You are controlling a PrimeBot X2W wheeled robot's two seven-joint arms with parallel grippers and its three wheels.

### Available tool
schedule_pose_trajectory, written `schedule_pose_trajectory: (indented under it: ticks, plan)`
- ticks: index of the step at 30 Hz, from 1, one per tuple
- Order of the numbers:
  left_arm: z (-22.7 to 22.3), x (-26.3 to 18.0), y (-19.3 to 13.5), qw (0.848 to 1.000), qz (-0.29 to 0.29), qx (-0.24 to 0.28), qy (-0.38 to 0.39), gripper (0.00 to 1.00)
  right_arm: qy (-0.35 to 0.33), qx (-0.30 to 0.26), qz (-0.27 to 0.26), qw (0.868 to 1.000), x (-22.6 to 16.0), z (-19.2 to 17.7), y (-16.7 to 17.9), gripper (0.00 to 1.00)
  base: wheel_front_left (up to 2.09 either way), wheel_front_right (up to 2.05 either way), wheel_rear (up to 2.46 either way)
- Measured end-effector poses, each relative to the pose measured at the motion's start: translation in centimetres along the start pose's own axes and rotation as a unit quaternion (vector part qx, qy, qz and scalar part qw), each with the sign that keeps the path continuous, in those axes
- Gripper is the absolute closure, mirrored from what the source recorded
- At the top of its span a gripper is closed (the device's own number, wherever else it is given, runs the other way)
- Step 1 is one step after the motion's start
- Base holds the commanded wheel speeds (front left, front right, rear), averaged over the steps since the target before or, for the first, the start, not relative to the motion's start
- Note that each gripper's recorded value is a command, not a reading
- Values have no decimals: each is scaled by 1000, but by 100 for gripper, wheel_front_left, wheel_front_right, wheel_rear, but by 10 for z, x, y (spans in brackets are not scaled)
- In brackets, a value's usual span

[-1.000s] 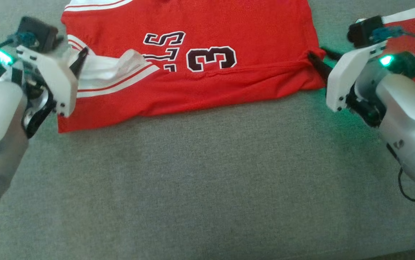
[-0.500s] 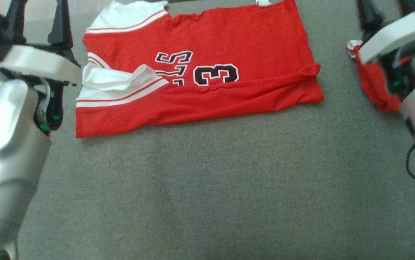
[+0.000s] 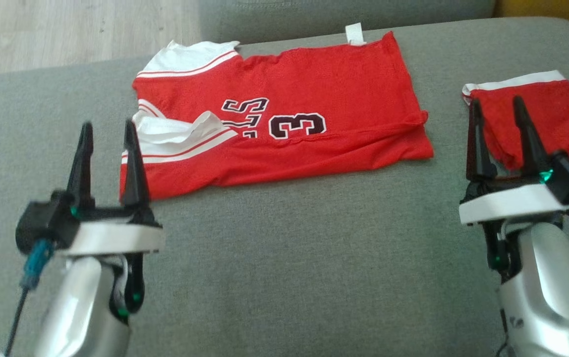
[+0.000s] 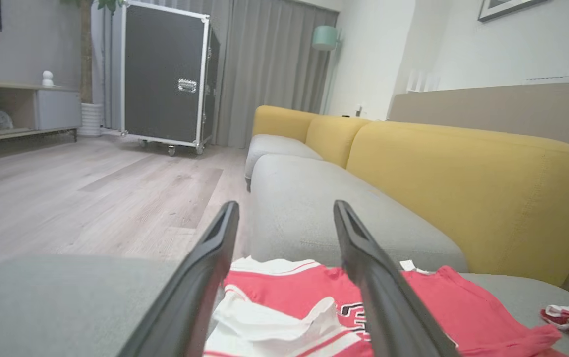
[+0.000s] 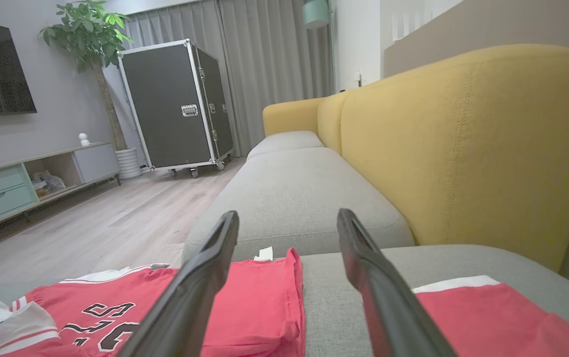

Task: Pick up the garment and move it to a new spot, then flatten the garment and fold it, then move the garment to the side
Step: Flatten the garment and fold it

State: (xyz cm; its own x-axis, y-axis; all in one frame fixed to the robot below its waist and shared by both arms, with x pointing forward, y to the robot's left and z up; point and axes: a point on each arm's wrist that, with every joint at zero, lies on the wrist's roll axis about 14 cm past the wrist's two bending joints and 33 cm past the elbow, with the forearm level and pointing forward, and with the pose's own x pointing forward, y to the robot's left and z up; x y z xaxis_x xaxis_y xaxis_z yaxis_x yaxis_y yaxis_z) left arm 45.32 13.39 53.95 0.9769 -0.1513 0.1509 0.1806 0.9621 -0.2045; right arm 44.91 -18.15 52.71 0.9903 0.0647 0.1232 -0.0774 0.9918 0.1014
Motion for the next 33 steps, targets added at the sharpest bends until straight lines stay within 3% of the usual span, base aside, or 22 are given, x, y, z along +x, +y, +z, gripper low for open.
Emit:
schedule_pose_trajectory:
  ticks: [8,12,25,31,32,33]
  plan:
    - [-24,-17,8,999,20,-4,27,0,1,-15,-2,1000,-13,-1,-1,0,0,0,0]
    - [-68,-24,20,994,34,7,100,0,11,-13,1,1000,-12,-9,1,0,0,0,0]
    - [-161,-15,70,946,102,55,302,0,20,-14,3,1000,5,-20,-3,0,0,0,0]
    - [-180,-12,69,928,96,57,357,0,4,-20,-11,1000,13,-8,-15,0,0,0,0]
    - [-181,-12,68,926,92,57,361,11,-1,-21,-13,1000,14,-5,-16,0,0,0,0]
    - [-181,-11,66,926,88,56,363,64,-5,-22,-14,1000,16,-2,-17,0,0,0,0]
